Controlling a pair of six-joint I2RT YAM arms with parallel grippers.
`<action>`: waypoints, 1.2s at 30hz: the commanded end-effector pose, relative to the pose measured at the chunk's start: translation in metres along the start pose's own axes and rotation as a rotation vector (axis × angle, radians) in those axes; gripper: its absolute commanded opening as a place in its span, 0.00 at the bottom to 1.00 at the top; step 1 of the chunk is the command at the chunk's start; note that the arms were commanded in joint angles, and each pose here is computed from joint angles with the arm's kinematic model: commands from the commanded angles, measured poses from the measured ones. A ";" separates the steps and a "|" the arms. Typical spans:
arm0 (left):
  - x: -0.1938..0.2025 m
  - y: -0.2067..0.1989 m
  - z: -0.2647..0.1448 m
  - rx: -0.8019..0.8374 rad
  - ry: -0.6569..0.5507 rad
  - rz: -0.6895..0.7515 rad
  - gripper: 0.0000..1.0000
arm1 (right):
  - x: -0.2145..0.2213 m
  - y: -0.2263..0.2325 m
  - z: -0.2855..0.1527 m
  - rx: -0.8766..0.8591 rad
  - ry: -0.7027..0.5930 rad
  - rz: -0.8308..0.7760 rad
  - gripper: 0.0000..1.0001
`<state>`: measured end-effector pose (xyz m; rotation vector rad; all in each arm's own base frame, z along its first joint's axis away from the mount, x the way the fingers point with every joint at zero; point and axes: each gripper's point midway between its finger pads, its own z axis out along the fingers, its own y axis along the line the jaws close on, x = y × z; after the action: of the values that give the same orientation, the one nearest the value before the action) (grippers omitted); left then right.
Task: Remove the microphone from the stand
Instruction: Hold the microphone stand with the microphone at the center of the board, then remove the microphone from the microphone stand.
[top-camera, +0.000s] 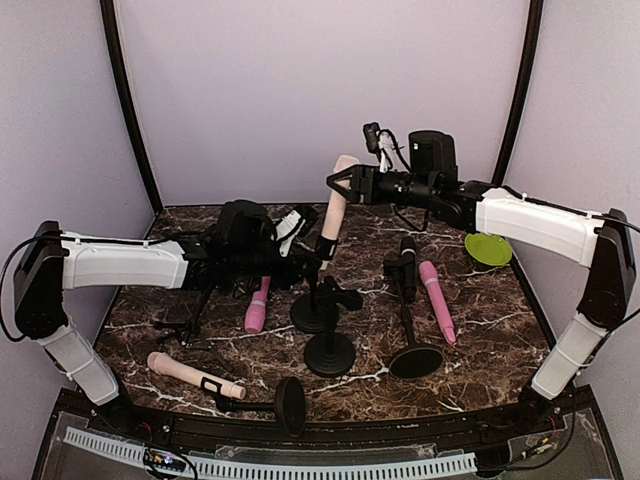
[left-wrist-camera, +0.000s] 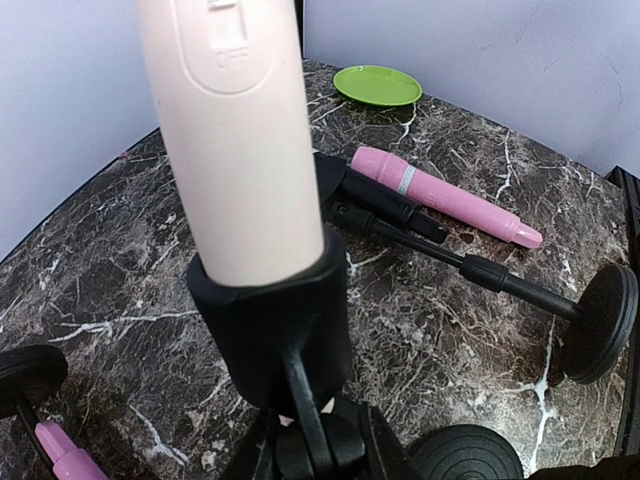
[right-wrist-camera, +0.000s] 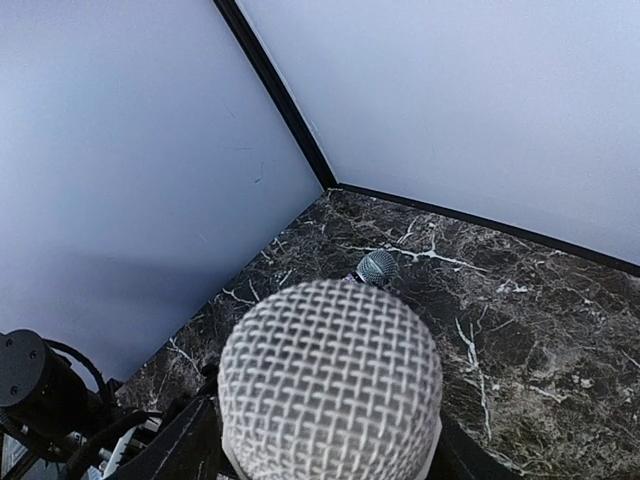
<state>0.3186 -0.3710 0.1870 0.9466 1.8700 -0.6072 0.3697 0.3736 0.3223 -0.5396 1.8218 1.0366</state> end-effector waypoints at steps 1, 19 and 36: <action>-0.016 -0.002 -0.004 0.016 -0.046 -0.002 0.15 | -0.022 0.002 -0.002 -0.001 -0.096 0.006 0.67; -0.014 -0.006 -0.007 0.050 -0.058 -0.032 0.00 | -0.045 0.020 -0.033 -0.057 -0.242 -0.072 0.09; 0.004 -0.020 -0.006 0.191 -0.020 -0.029 0.00 | -0.045 0.052 -0.069 -0.188 -0.305 -0.163 0.09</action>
<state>0.3019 -0.3814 0.1902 1.0549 1.7938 -0.7563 0.3314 0.3513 0.3439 -0.6266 1.5870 1.0615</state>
